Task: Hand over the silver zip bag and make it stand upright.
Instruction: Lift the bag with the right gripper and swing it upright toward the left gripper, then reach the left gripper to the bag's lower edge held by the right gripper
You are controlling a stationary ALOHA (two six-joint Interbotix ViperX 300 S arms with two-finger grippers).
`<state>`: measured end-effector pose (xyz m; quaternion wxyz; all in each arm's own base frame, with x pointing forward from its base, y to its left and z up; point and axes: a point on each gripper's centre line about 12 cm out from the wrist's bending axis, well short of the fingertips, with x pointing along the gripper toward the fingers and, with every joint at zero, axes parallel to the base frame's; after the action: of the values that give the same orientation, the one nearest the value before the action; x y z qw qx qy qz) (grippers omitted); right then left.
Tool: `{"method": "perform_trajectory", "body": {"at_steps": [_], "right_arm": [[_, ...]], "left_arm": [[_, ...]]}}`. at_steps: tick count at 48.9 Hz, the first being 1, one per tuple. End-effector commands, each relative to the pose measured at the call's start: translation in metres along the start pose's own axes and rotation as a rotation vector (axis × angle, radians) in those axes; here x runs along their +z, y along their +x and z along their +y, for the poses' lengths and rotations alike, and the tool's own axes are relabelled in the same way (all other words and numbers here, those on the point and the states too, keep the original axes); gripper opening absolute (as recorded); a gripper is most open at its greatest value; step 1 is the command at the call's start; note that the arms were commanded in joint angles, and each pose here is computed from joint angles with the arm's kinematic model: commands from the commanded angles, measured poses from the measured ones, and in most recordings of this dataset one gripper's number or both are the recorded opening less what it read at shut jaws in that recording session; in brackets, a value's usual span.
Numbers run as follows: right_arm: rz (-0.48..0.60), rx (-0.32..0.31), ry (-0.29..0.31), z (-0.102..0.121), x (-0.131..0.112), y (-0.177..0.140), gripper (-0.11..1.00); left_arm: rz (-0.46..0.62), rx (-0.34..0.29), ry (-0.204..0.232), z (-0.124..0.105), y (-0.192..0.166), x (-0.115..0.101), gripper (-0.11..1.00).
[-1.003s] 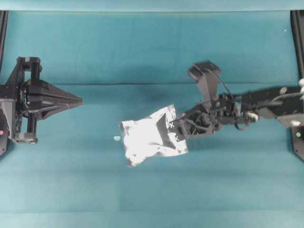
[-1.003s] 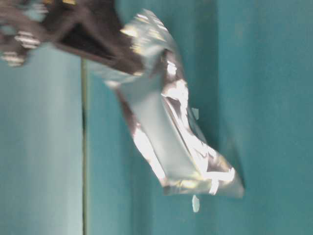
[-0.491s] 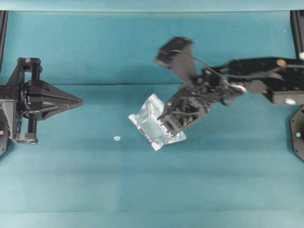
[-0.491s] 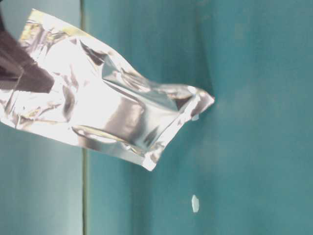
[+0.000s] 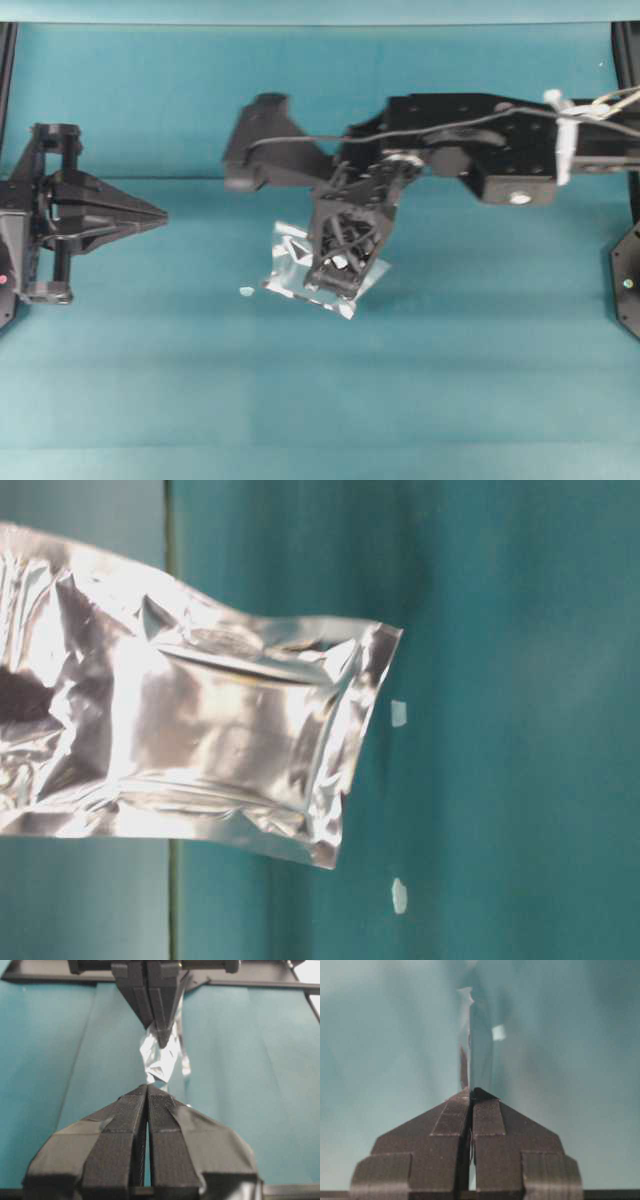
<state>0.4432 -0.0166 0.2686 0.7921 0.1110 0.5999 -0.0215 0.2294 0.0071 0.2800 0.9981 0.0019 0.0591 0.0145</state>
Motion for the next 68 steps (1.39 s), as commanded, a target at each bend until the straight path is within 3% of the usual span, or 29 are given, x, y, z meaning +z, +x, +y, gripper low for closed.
{"method": "perform_trajectory", "body": {"at_steps": [1,13,23,56,68], "right_arm": [[-0.016,-0.025,-0.080,0.002,0.008,-0.014,0.02],[0.016,-0.062,-0.247,0.002,0.010,-0.007,0.02],[0.054,-0.062,-0.308,0.004,0.008,0.008,0.02],[0.090,-0.057,-0.333,0.009,-0.001,0.032,0.02],[0.087,-0.056,-0.333,0.010,0.000,0.032,0.02]], "left_arm": [[-0.025,0.003,0.000,0.001,-0.003,0.006,0.01],[-0.038,0.003,-0.002,0.001,-0.009,0.006,0.01],[-0.029,0.003,0.000,0.001,-0.008,0.003,0.01],[-0.008,0.003,-0.020,0.001,-0.005,-0.002,0.01],[0.044,0.009,-0.083,0.002,0.006,-0.013,0.01]]}}
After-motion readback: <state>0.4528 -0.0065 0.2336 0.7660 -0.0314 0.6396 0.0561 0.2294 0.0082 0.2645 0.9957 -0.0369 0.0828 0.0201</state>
